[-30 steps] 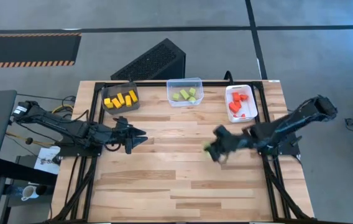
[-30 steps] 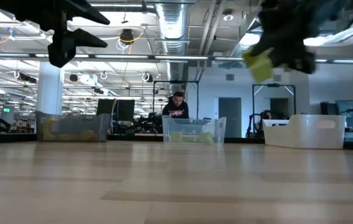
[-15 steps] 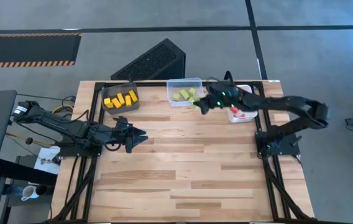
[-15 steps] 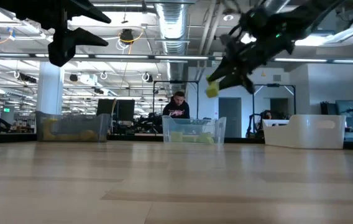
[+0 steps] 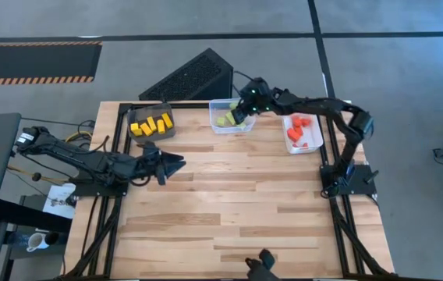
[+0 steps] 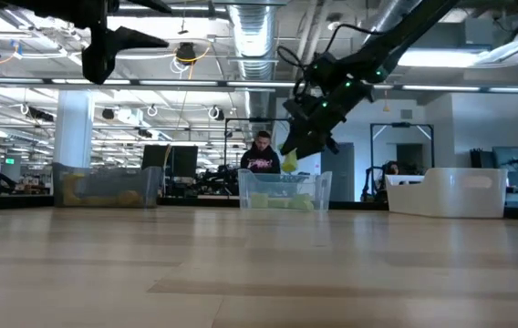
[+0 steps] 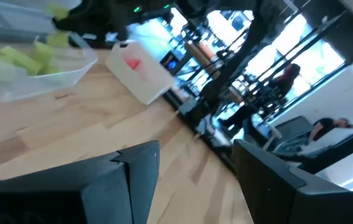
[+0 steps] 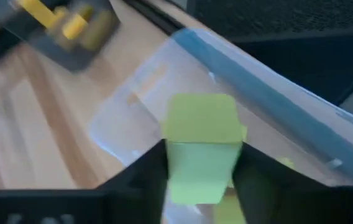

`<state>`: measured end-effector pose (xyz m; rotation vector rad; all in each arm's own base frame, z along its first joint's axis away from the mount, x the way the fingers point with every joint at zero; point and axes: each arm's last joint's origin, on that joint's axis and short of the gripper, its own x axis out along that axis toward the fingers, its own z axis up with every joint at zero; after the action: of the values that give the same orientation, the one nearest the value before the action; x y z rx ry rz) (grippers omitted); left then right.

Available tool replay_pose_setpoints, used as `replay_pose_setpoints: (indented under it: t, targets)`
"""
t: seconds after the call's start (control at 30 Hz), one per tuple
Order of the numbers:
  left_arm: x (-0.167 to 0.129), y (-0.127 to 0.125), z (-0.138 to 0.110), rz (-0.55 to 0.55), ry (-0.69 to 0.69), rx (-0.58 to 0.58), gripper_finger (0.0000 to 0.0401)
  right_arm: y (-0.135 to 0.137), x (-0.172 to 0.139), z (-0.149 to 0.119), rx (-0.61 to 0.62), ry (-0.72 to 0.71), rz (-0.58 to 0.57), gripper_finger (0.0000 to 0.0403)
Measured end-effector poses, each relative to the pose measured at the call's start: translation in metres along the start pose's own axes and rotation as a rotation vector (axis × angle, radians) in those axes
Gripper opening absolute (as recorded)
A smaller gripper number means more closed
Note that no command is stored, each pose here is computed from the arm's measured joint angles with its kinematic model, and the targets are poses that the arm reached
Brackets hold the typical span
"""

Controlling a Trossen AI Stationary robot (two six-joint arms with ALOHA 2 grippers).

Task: Sort & place blocks by color
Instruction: Put the green block into the transparent bin, then return to Home Position

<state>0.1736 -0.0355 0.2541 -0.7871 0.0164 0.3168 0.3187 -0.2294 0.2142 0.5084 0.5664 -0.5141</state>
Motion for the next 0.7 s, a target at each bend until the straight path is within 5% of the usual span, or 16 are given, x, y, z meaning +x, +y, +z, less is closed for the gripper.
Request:
replay_pose_setpoints:
  t: [0.27, 0.47, 0.7]
  targets:
    - [0.000, -0.002, 0.002, -0.027, -0.008, 0.031, 0.0185, -0.011, 0.009, 0.016, -0.055, 0.079, -0.044, 0.0282]
    - [-0.003, -0.004, 0.002, -0.102, 0.051, 0.127, 0.0185, -0.004, -0.015, 0.027, -0.007, 0.047, -0.065, 0.0293]
    - [-0.013, -0.007, 0.008, -0.211, 0.091, 0.238, 0.0185, 0.052, -0.062, 0.023, -0.109, 0.100, 0.020, 0.0294]
